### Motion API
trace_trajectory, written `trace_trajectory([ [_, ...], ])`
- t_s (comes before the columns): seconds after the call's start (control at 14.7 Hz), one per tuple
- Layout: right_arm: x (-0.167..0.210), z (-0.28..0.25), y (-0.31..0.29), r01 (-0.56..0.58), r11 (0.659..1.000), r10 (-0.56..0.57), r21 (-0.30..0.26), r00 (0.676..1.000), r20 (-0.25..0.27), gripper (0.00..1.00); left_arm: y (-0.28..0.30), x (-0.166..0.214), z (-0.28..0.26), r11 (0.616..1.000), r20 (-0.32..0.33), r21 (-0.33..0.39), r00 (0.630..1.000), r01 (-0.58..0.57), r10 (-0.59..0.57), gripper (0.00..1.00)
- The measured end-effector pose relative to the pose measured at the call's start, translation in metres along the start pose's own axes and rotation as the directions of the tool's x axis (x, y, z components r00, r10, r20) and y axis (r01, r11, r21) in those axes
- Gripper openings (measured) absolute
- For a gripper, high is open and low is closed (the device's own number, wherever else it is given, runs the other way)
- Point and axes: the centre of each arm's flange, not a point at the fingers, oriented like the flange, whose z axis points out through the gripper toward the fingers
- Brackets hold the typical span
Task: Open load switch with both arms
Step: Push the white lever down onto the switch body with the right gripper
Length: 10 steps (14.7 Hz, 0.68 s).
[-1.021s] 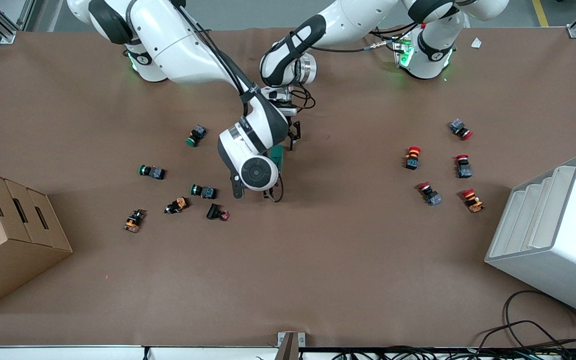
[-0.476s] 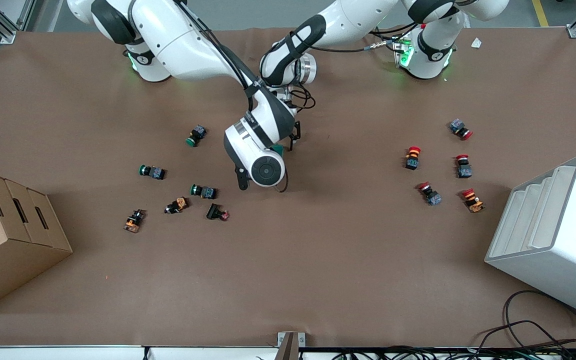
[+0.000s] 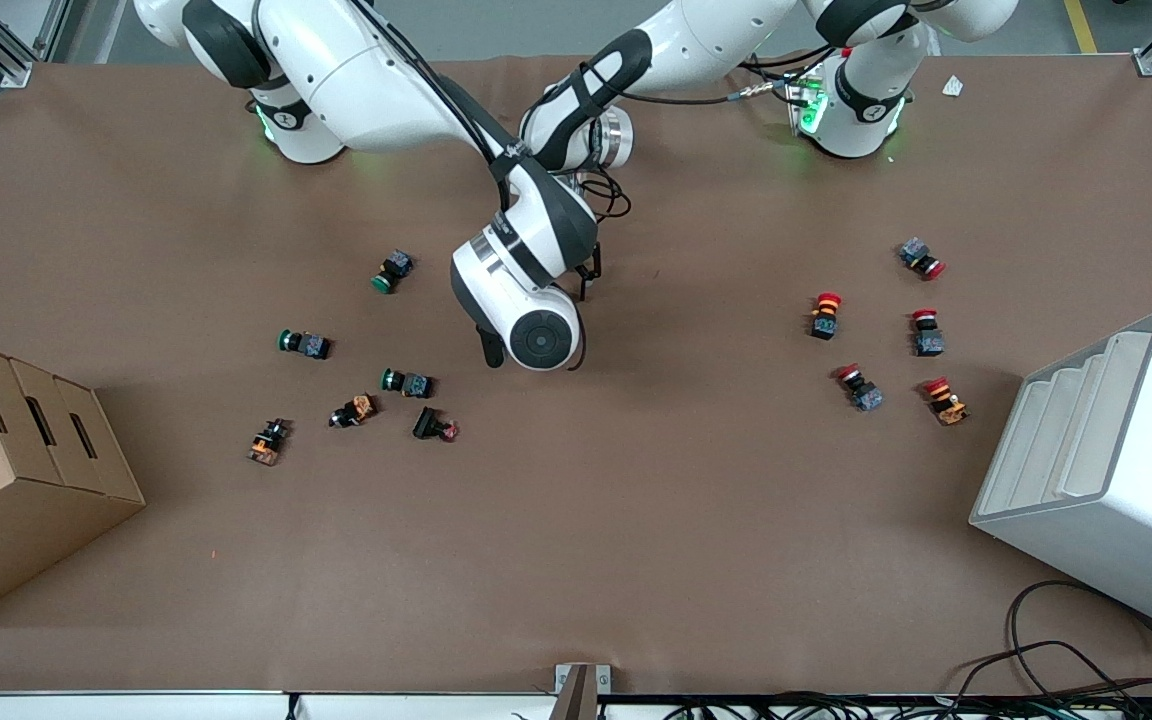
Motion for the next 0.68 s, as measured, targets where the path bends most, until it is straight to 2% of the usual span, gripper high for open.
trace_trajectory([
  [0.68,-0.0028,0.007,0.0085,0.009,0.998,-0.01,-0.055,1.0,-0.023,1.0,0.0,0.0,0.0,1.0,0.0,0.0,1.0,0.0,0.0,1.0],
])
